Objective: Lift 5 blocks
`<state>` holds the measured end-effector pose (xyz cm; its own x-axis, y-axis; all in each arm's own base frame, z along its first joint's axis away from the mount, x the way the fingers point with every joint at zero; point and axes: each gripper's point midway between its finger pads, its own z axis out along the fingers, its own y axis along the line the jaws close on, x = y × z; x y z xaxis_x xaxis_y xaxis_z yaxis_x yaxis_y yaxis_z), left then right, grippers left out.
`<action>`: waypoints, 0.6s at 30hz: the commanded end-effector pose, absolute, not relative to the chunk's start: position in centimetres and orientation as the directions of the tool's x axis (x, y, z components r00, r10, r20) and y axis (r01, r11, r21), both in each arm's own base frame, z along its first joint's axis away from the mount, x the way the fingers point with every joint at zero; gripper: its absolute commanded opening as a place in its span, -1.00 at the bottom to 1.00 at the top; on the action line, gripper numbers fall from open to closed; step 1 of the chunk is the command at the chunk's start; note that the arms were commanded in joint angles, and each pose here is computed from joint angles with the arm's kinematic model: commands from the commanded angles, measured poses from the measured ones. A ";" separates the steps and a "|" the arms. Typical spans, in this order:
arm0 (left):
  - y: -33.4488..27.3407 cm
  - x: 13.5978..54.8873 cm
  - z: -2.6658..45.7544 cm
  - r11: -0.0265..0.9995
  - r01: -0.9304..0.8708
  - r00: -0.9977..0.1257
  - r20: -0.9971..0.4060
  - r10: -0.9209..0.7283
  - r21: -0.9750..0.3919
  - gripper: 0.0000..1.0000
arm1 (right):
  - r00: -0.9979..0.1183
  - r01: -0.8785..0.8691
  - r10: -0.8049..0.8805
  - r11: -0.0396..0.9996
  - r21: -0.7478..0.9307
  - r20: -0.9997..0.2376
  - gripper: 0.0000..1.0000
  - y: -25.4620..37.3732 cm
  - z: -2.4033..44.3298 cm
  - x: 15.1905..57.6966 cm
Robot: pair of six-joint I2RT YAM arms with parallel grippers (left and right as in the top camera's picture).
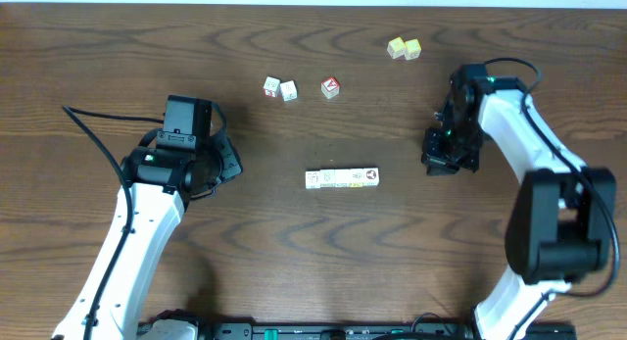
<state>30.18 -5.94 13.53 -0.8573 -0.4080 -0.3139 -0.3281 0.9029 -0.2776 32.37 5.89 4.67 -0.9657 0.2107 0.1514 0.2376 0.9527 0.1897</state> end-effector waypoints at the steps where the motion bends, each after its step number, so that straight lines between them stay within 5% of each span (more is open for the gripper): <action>1: -5.7 30.2 13.8 0.906 -0.327 -0.856 -0.321 -0.404 -0.269 -0.68 | -0.966 0.255 0.242 0.947 0.194 0.089 -0.98 5.8 4.7 31.4; 18: -8.9 30.8 11.1 0.886 -0.288 -0.908 -0.190 -0.373 -0.363 -0.85 | -0.961 0.234 0.276 0.862 0.449 -0.028 -0.98 9.9 2.0 33.1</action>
